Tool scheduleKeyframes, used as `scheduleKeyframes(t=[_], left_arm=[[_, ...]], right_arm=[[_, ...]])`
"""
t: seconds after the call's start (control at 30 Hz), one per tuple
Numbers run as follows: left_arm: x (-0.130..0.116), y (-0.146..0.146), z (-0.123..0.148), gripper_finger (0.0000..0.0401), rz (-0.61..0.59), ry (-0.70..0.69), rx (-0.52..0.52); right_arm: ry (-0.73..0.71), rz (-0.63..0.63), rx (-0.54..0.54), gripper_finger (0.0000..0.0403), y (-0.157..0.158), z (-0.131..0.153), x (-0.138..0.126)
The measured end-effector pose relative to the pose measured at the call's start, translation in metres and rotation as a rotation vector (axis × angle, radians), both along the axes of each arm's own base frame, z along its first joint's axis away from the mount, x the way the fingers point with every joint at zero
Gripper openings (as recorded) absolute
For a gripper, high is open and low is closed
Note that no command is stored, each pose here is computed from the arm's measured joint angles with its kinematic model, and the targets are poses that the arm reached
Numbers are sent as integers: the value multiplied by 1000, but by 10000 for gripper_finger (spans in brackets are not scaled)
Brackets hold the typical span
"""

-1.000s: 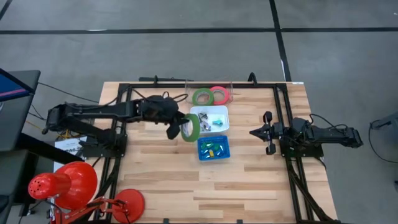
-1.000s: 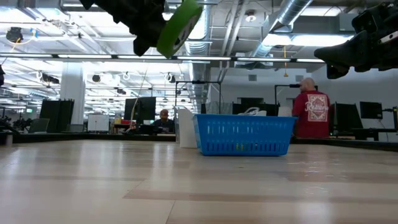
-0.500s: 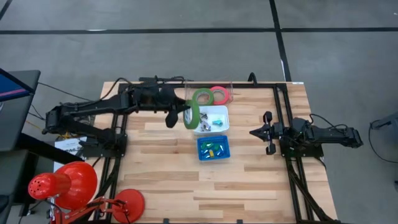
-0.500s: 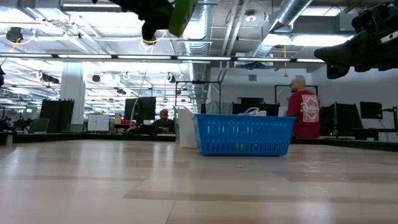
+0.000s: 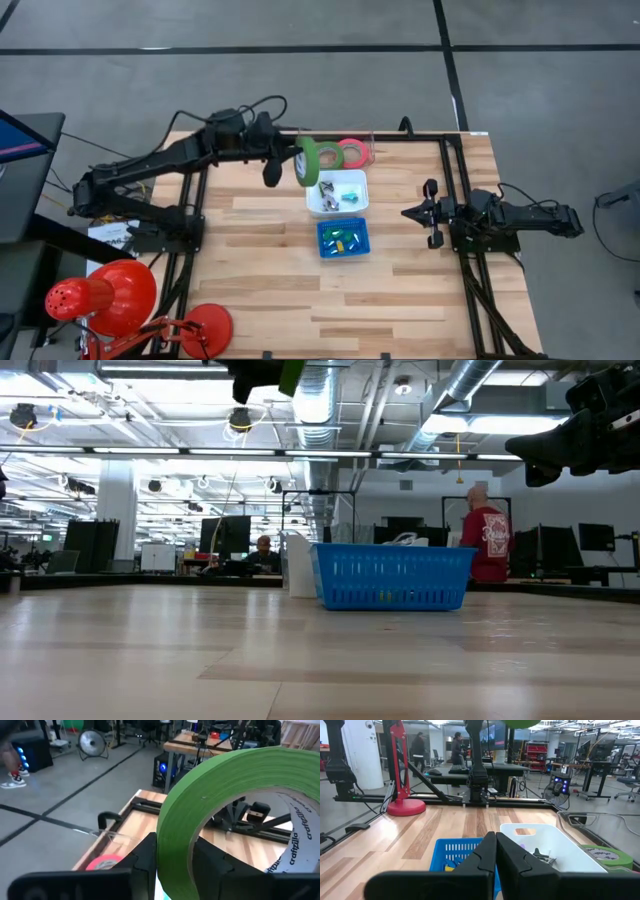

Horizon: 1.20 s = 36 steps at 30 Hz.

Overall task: Pick and place Stapler, Stapler remover, tape
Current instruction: Put the green tape into the transparent bin

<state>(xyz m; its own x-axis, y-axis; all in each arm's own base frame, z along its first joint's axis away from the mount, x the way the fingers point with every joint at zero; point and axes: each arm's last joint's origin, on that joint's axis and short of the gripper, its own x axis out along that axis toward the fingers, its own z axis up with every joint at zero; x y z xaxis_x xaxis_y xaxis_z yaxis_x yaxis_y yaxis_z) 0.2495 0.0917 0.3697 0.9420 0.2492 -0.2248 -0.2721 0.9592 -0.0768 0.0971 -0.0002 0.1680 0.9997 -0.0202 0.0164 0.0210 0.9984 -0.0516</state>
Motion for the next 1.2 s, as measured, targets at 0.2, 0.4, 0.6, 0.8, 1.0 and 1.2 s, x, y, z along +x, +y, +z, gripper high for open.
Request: scheduleKeyframes(t=[0.2, 0.4, 0.6, 0.8, 1.0, 1.2], left_arm=[[-4, 8, 10, 84, 24, -2, 55], [-2, 26, 21, 85, 99, 43, 75], [8, 51, 24, 85, 159, 57, 76], [25, 72, 12, 85, 181, 106, 82], [43, 91, -11, 85, 200, 165, 74], [58, 108, -40, 85, 207, 246, 79]], right_arm=[[-1, 0, 0, 1, 0, 0, 0], [0, 0, 0, 1, 0, 0, 0], [0, 0, 0, 1, 0, 0, 0], [0, 0, 0, 1, 0, 0, 0], [0, 0, 0, 1, 0, 0, 0], [0, 0, 0, 1, 0, 0, 0]])
